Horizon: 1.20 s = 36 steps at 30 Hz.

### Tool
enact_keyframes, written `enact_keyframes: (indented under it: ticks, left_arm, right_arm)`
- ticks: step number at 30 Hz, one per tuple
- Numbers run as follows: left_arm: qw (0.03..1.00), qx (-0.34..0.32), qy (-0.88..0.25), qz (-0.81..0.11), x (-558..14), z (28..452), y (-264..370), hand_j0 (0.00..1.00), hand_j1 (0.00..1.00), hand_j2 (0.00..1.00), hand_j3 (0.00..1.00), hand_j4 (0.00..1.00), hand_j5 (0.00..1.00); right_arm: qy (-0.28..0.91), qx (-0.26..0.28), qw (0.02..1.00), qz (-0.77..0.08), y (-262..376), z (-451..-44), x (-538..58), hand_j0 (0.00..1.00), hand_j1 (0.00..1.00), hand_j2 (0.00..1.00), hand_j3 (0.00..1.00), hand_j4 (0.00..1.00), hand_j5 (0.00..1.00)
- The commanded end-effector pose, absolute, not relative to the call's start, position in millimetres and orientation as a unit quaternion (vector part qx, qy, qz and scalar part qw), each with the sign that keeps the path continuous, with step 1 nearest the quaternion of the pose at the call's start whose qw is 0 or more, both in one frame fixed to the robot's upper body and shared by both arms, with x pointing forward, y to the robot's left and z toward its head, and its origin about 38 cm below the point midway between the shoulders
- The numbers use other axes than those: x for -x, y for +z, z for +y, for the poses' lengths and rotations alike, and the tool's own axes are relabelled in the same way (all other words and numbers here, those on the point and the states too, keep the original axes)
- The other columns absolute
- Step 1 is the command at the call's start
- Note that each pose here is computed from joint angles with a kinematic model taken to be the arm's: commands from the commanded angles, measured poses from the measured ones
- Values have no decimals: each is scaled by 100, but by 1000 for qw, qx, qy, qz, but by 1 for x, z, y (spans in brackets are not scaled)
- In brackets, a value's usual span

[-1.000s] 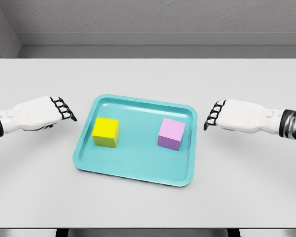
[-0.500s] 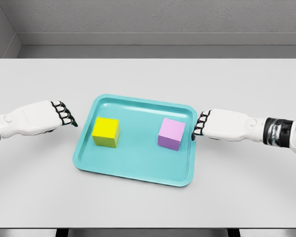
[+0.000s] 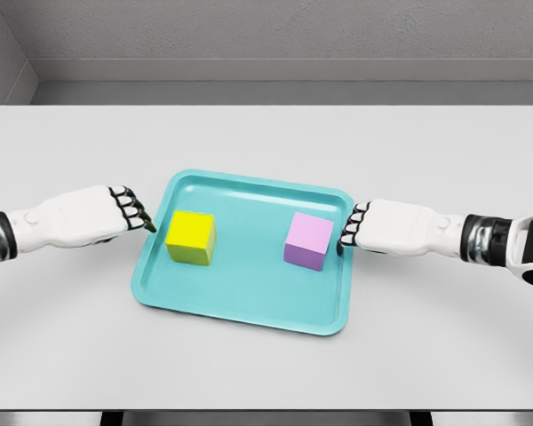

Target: Push two cubes

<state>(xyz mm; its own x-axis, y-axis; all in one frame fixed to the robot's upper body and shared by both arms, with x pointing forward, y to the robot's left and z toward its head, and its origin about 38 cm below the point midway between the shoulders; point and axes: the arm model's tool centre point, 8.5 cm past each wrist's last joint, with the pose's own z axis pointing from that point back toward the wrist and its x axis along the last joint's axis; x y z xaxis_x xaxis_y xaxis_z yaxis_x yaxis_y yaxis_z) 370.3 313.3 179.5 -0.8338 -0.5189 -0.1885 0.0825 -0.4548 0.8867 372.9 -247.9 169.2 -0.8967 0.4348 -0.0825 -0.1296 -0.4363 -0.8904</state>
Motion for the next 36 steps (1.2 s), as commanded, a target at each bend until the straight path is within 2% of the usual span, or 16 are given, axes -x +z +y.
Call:
enact_keyframes:
  ticks: [1,36]
  left_arm:
    - [182,-219,-821,-495,-370,308,178,78,78,78,78,78,78]
    - [170,-192,-818,-515,-369,268,171,77,77,77,77,77,77]
  right_arm:
    - [830,148,170,-510,168,-243,-373,63,63,63,63,63,63]
    - [822,162,184,-514,157,-222,-406,63,63,63,63,63,63]
